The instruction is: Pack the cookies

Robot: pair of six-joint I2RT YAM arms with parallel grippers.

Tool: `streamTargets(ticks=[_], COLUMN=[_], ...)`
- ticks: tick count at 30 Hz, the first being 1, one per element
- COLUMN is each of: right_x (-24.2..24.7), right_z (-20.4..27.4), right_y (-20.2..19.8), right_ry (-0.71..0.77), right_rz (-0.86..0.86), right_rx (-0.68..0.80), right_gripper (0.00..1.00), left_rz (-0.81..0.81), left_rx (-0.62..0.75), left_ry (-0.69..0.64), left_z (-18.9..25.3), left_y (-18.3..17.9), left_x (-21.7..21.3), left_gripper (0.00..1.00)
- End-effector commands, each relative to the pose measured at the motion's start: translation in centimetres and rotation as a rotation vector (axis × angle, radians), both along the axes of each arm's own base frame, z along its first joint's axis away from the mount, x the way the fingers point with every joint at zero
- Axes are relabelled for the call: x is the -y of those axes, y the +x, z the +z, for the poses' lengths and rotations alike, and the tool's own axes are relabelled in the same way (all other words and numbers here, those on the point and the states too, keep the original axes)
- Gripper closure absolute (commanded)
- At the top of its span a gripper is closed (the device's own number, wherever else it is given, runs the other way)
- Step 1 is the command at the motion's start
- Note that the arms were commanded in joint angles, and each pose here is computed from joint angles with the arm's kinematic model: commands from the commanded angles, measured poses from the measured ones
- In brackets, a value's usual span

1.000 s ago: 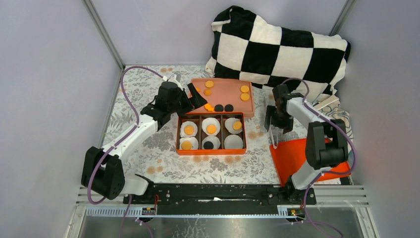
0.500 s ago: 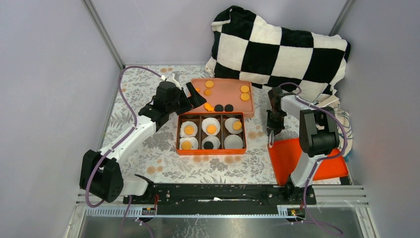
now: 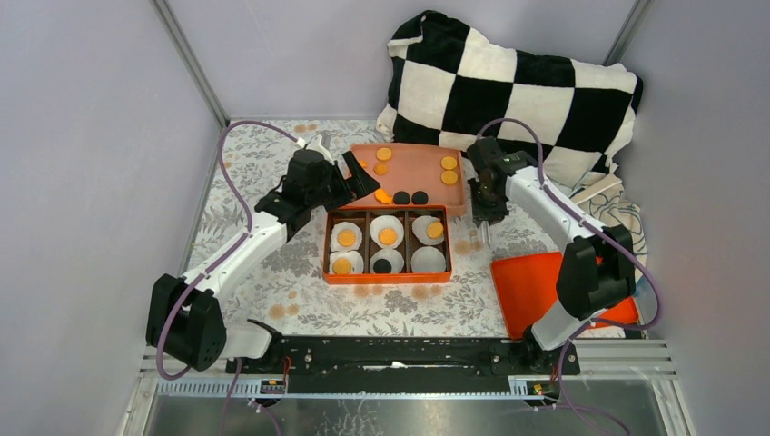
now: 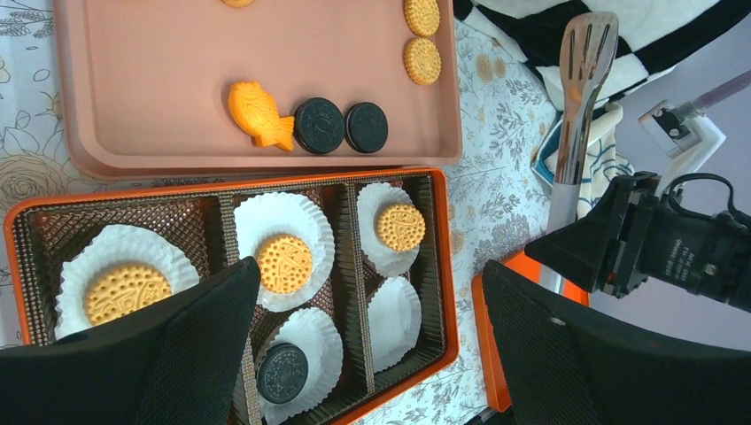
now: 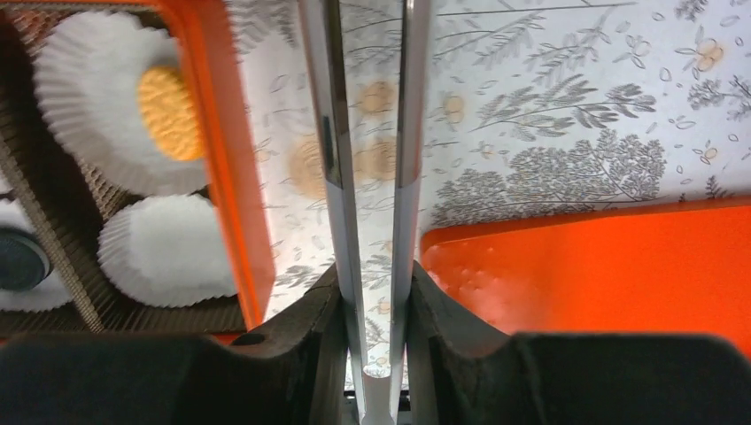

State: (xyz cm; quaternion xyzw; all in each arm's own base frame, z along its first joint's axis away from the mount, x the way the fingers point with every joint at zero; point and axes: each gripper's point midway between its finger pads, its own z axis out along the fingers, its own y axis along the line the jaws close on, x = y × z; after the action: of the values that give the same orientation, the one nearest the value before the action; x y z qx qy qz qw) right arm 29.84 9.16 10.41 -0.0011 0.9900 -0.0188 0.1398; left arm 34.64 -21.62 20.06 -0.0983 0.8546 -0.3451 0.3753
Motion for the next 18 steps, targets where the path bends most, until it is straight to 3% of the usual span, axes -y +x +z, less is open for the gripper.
streamTargets(ticks=[1, 5, 9, 18], right_x=[-0.8, -1.4, -2.1, -4.2], right_z=[1.3, 1.6, 2.9, 4.4], right_y=[-2.3, -2.3, -1.1, 2.3], right_ry=[-0.105, -0.100, -0.074, -0.024], right_rz=[0.090, 0.106, 0.109, 0.131], right_rx=[-0.070, -0.048, 0.003, 0.069], right_gripper=[0.69, 0.67, 0.58, 0.62], left_rz=[-0.015, -0.013, -0.012, 0.003], left_rx=[0.049, 0.060, 0.069, 0.096], left_ry=[-0.020, -0.025, -0.031, -0.016], left_z=[1.5, 1.8, 2.1, 2.8], left_y=[0.5, 0.1, -0.1, -0.7], left_x=[0.7, 0.5, 0.4, -0.4], left_gripper=[0.01, 0.01, 0.01, 0.01])
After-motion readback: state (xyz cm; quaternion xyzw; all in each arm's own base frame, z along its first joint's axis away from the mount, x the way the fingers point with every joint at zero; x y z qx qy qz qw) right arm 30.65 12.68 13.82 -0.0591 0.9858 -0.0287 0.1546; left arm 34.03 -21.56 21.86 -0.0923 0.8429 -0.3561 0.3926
